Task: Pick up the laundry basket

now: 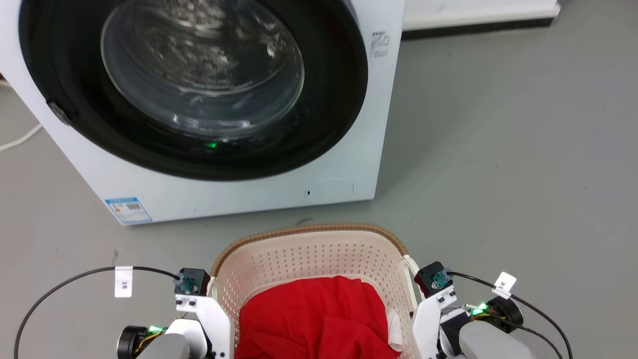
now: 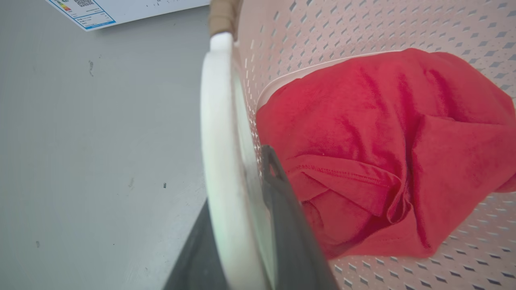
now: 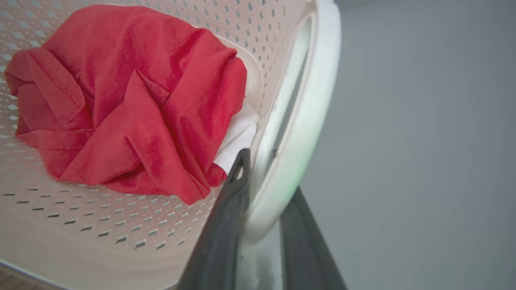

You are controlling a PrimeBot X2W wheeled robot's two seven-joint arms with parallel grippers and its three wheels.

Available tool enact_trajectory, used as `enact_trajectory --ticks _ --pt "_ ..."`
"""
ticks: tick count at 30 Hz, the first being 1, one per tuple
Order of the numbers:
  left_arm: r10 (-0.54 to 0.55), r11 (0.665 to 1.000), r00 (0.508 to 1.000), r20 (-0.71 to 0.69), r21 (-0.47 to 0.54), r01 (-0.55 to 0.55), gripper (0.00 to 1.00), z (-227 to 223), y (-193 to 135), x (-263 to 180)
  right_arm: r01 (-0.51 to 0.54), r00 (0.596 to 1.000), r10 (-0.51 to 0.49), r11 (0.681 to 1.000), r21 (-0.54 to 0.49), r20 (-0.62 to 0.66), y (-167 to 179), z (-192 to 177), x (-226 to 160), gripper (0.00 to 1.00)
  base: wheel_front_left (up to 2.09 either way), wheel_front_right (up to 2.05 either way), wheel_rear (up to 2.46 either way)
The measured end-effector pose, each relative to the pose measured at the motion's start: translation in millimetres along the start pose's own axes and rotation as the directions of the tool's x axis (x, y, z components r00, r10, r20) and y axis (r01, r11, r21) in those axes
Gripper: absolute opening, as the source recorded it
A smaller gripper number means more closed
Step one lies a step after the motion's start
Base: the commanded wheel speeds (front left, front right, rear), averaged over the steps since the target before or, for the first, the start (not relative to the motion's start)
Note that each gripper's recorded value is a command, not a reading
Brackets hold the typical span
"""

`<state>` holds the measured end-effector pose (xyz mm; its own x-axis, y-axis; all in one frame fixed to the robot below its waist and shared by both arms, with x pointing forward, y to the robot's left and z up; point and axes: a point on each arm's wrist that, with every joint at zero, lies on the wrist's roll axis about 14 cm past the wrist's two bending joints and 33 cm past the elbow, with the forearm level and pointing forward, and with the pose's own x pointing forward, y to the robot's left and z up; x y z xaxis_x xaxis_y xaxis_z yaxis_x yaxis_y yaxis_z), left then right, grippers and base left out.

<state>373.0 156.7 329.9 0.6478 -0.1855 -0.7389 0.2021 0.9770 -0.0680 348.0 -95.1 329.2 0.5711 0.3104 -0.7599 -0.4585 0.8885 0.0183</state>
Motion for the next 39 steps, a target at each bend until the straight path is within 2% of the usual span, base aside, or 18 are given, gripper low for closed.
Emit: enact_trajectory --ticks 15,39 --pt "-0.032 0.999 0.999 0.040 0.010 0.032 0.00 3 -14 -24 0.040 0.999 -0.041 0.999 0.002 0.029 -1 1 -27 0.00 0.00 0.00 0.00" --pt "-0.051 0.999 0.998 0.034 -0.010 0.051 0.00 -3 -18 -30 0.043 0.999 -0.043 0.999 0.015 0.005 0 -9 -33 0.00 0.00 0.00 0.00"
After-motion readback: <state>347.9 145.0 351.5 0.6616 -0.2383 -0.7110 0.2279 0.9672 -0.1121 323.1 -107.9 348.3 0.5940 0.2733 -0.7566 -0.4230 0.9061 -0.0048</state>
